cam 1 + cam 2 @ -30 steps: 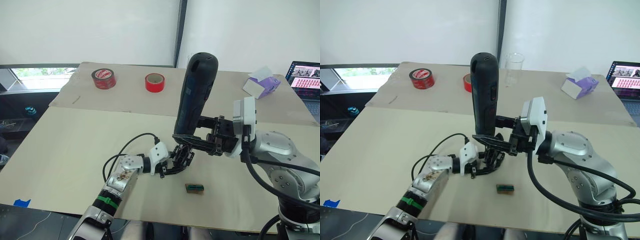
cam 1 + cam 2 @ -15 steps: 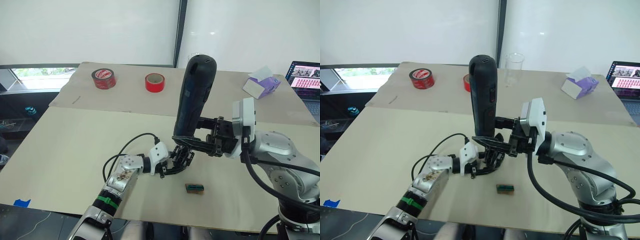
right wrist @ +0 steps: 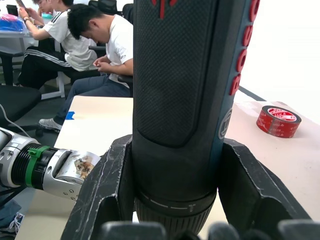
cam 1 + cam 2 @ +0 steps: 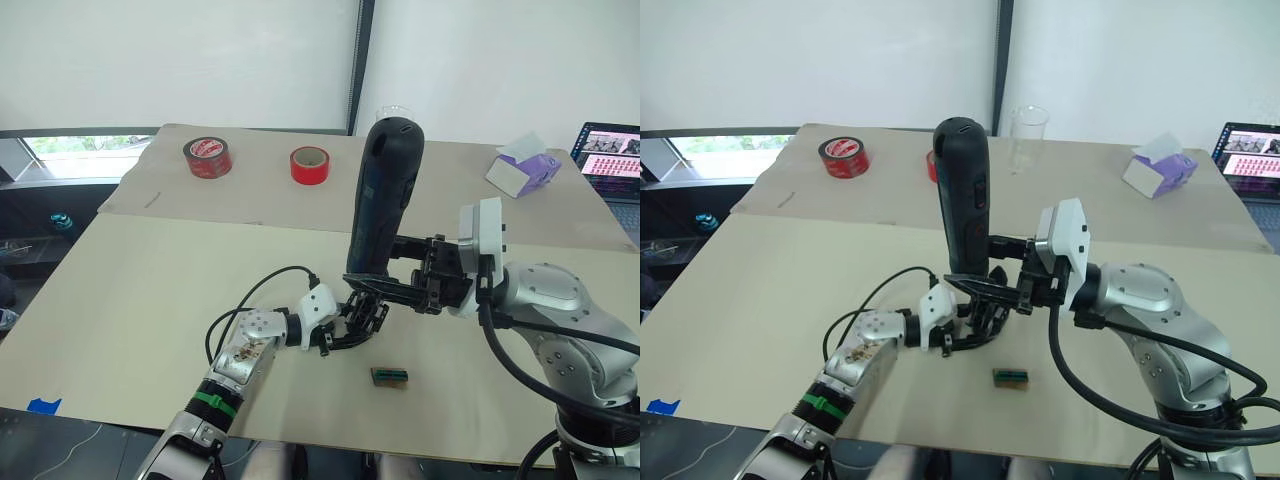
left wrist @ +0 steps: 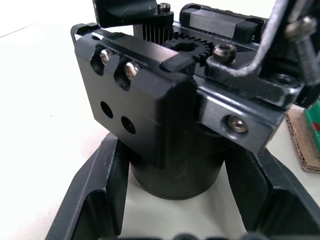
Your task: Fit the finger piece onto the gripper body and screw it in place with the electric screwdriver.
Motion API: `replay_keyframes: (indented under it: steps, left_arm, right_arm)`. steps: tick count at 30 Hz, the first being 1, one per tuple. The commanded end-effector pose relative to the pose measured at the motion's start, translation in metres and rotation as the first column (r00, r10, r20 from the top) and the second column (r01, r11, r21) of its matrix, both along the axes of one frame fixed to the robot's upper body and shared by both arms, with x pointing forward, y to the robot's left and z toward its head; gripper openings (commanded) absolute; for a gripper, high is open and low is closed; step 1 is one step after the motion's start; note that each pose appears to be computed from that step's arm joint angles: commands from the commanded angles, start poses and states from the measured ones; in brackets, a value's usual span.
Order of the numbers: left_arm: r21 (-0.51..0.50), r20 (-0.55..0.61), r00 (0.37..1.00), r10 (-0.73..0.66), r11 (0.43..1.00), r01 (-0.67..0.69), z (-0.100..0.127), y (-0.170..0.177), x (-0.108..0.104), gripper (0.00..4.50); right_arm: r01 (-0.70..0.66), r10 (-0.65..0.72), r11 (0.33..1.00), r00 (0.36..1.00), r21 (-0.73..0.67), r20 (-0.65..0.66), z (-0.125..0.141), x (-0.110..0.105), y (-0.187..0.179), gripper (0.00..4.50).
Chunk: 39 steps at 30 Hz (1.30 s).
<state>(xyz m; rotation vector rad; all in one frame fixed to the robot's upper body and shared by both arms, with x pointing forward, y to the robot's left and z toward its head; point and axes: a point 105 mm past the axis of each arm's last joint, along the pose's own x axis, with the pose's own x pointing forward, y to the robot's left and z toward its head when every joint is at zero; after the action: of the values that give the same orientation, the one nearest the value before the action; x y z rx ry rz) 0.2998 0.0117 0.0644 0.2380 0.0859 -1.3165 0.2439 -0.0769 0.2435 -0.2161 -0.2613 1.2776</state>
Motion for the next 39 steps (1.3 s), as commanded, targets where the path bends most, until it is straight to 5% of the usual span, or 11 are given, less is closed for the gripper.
replay_keyframes:
  steps: [1, 18, 39]
  left_arm:
    - [0.045, -0.083, 0.996, -0.028, 0.998, 0.032, -0.021, -0.004, -0.011, 2.27]
    - [0.046, -0.082, 0.996, -0.031, 0.998, 0.034, -0.021, -0.004, -0.01, 2.27]
    - [0.045, -0.087, 0.996, -0.032, 0.998, 0.036, -0.021, -0.004, -0.012, 2.27]
  right_arm:
    - [-0.02, 0.017, 0.999, 0.996, 0.028, 0.09, 0.014, -0.007, 0.0, 1.92]
    - [-0.049, 0.039, 0.993, 0.995, 0.106, 0.09, 0.03, -0.012, -0.002, 1.92]
    - [-0.055, 0.05, 0.998, 0.992, 0.04, 0.113, 0.019, -0.014, 0.0, 1.92]
